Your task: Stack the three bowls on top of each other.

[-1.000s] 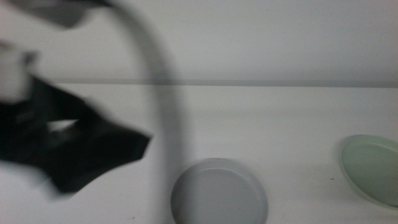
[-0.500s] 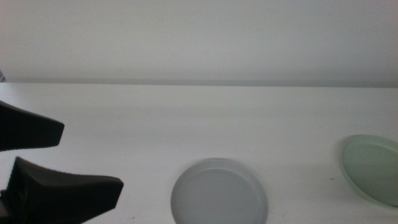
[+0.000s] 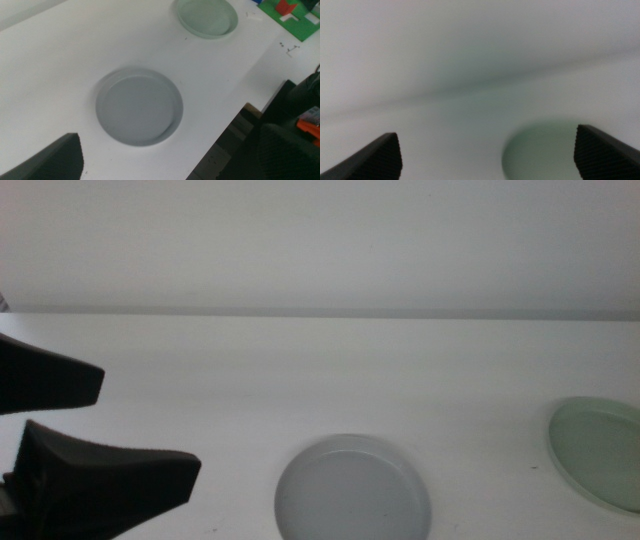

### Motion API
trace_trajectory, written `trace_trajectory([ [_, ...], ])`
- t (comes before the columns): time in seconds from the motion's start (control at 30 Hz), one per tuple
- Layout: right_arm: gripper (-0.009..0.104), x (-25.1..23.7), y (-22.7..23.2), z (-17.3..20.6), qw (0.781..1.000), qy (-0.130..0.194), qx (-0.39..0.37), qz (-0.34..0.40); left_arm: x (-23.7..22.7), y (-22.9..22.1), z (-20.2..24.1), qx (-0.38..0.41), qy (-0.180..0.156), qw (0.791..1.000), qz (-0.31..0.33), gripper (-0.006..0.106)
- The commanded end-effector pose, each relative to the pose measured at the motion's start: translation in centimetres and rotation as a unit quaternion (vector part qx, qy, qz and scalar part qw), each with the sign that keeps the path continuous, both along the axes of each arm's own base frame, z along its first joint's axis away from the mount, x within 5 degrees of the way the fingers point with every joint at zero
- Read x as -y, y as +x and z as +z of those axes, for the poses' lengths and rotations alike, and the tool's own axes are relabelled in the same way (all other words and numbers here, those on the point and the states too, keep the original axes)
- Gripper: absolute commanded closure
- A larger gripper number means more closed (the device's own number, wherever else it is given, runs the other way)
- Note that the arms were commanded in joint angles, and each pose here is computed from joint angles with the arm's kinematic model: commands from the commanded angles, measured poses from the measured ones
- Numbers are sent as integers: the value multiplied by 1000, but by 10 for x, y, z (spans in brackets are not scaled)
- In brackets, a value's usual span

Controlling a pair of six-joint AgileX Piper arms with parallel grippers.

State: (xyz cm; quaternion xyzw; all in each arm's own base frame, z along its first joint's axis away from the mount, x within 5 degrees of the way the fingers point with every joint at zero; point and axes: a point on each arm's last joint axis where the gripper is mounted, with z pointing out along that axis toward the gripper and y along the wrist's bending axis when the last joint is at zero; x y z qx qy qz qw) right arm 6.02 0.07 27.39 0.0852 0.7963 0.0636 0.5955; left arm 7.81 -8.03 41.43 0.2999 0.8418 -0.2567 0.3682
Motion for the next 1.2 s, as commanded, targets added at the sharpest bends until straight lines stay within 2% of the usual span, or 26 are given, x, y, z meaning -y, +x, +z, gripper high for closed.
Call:
trace_trajectory([
  [0.0,3,-1,6,21,988,-11,-154,17,0,0,0,6,-7,1000,2,7],
  [0.1,3,0,18,41,957,-40,-286,36,0,0,0,6,-7,1000,2,7],
  [0.2,3,-1,35,50,944,-19,-328,36,0,0,0,6,-7,1000,2,7],
  [0.33,3,-1,52,44,926,-18,-376,37,0,0,0,6,-7,1000,2,7],
  [0.47,3,3,67,38,906,-39,-420,36,0,0,0,6,-7,1000,2,7],
  [0.6,3,20,99,40,873,-61,-484,-19,0,0,0,6,-7,1000,2,7],
  [0.77,4,54,133,32,866,-33,-493,-81,0,0,0,6,-7,1000,3,7],
  [0.93,8,92,157,-4,837,-9,-537,-108,0,0,0,5,-7,1000,2,7],
  [1.07,13,113,166,-19,838,11,-528,-134,0,0,0,6,-6,1000,1,7],
  [1.17,13,121,168,-26,836,43,-525,-156,0,0,0,6,-6,1000,1,7],
])
